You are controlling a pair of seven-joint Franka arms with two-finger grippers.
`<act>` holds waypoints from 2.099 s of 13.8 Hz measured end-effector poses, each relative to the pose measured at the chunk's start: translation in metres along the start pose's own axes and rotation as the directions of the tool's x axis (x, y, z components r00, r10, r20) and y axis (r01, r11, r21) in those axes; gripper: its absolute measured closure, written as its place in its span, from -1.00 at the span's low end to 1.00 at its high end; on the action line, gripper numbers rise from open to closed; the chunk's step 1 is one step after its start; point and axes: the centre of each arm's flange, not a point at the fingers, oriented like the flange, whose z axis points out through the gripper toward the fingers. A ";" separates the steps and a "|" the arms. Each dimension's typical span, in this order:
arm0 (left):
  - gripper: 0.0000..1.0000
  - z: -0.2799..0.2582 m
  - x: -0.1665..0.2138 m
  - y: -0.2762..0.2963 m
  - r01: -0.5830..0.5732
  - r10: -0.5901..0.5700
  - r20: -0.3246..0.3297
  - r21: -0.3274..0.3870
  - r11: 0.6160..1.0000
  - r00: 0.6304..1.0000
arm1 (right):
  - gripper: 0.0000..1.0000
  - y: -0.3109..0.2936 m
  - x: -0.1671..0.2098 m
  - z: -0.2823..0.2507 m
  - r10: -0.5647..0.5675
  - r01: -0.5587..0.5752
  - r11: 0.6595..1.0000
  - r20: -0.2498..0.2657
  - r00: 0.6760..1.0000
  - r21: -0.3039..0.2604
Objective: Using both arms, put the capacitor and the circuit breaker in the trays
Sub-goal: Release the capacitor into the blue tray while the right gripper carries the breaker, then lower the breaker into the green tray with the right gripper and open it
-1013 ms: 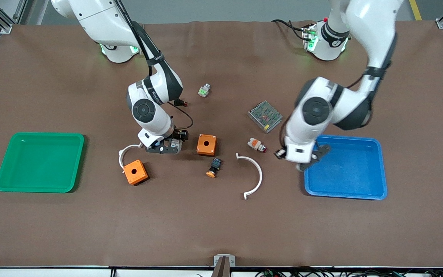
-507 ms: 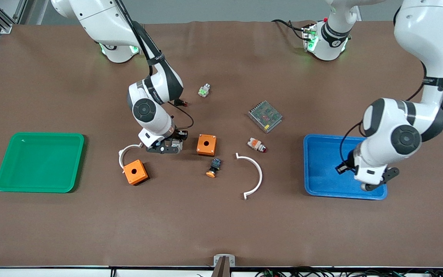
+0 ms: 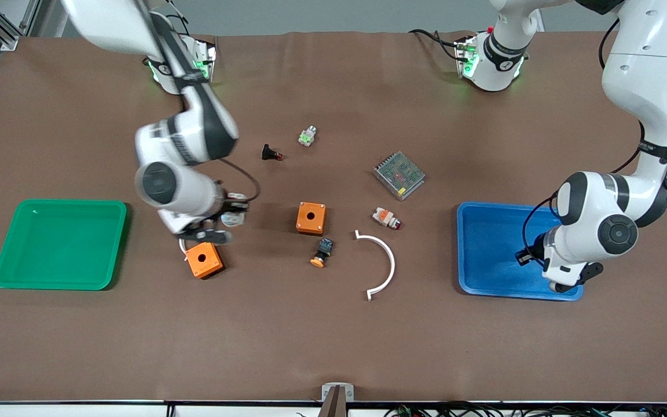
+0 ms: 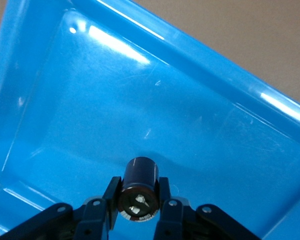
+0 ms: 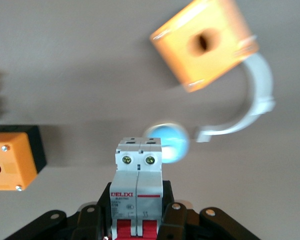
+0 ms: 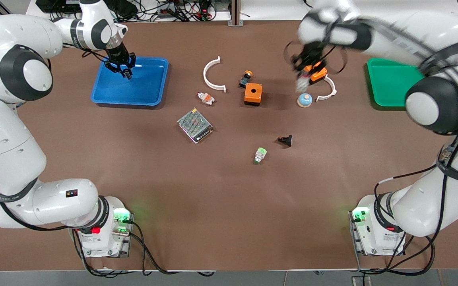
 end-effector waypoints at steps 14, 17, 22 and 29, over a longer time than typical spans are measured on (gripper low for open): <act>-1.00 -0.293 -0.026 -0.020 -0.121 0.123 -0.213 0.023 0.992 0.969 | 0.20 0.396 0.089 -0.004 -0.054 0.054 0.998 -0.011 0.998 -0.031; -1.00 -0.348 -0.055 -0.036 -0.249 0.258 -0.200 0.073 0.966 0.945 | 0.20 0.443 0.103 0.026 -0.131 0.127 0.990 -0.081 0.988 -0.053; -1.00 -0.411 -0.110 -0.061 -0.335 0.335 -0.177 0.032 0.942 0.925 | 0.20 0.453 0.129 0.066 -0.160 0.155 0.986 -0.086 0.983 -0.065; -1.00 -0.427 -0.152 -0.082 -0.365 0.365 -0.124 0.018 0.931 0.923 | 0.09 0.453 0.143 0.072 -0.155 0.148 0.987 -0.116 0.981 -0.069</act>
